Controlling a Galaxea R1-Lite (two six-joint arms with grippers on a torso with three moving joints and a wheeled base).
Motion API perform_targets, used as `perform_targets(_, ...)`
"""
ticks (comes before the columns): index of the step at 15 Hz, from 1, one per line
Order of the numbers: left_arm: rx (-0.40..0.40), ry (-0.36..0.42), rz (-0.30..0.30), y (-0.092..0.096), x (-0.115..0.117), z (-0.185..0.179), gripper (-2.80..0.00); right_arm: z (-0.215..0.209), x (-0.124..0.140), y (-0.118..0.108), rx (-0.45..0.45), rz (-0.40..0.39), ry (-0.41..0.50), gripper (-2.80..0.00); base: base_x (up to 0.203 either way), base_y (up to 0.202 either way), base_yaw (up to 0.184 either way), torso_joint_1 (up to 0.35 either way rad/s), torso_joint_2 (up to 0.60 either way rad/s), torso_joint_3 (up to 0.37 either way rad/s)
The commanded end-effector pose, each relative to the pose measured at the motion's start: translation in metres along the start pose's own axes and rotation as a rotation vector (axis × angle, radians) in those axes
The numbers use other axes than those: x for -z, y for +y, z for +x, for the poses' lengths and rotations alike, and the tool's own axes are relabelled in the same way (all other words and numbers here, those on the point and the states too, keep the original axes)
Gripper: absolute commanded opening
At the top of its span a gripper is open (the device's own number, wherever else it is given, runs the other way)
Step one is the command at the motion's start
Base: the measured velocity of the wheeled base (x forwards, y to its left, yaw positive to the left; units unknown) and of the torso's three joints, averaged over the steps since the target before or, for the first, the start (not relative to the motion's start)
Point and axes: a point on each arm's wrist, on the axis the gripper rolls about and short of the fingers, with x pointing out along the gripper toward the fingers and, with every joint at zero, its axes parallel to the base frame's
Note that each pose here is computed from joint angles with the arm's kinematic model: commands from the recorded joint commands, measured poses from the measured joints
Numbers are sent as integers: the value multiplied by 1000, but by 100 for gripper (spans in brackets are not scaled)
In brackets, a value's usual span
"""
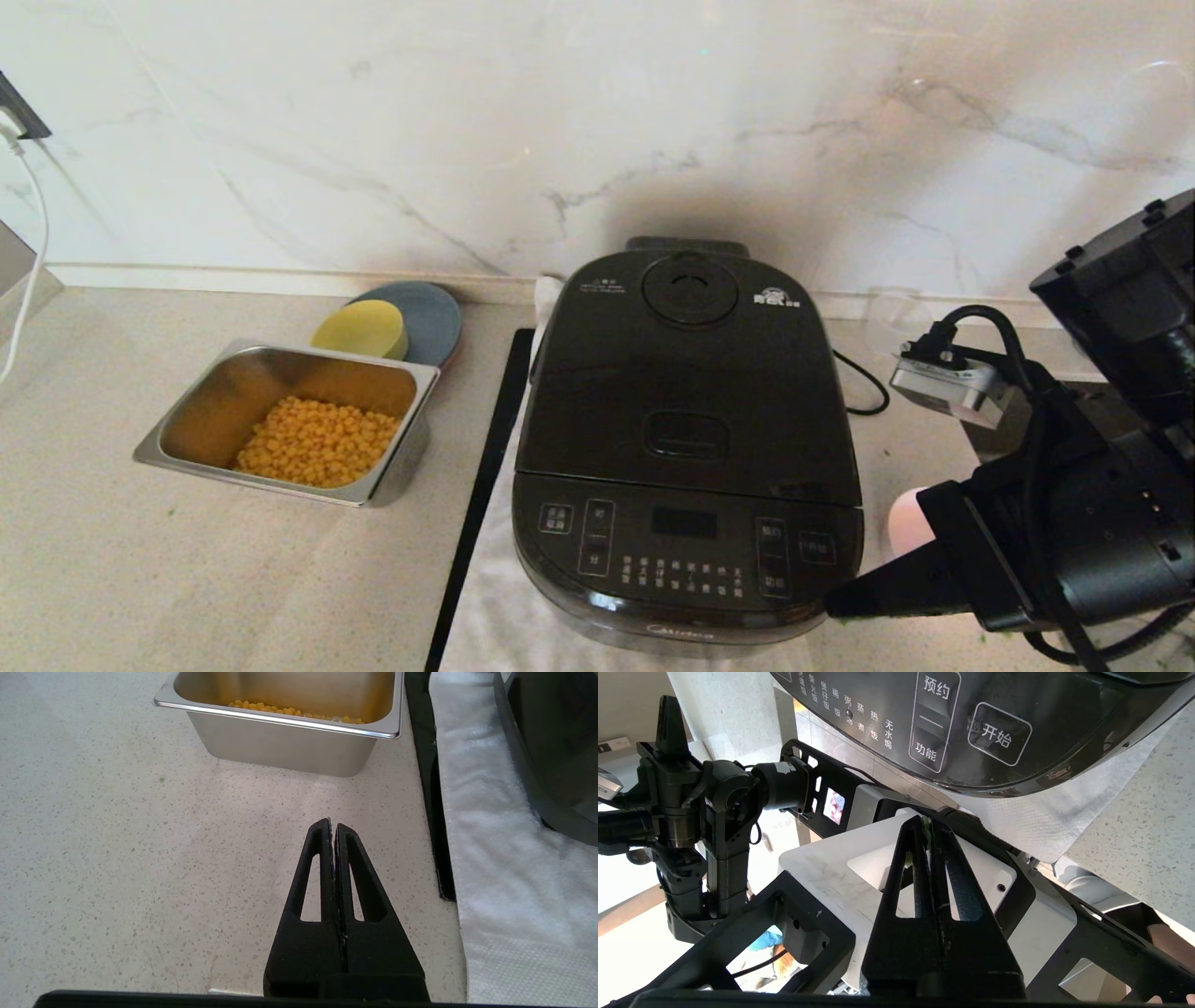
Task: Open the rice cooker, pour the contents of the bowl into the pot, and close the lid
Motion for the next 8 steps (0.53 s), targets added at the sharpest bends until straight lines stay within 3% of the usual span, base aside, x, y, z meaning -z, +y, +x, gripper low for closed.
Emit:
perform_targets(1, 0, 7, 0, 0, 2, 0, -280, -1, -1, 0, -2, 4, -3, -280, 0, 0, 0, 0, 0, 0)
perform_targets(8, 0, 7, 0, 0, 2, 0, -280, -8, -7, 3, -16, 5, -42, -280, 0, 0, 0, 0, 0, 0)
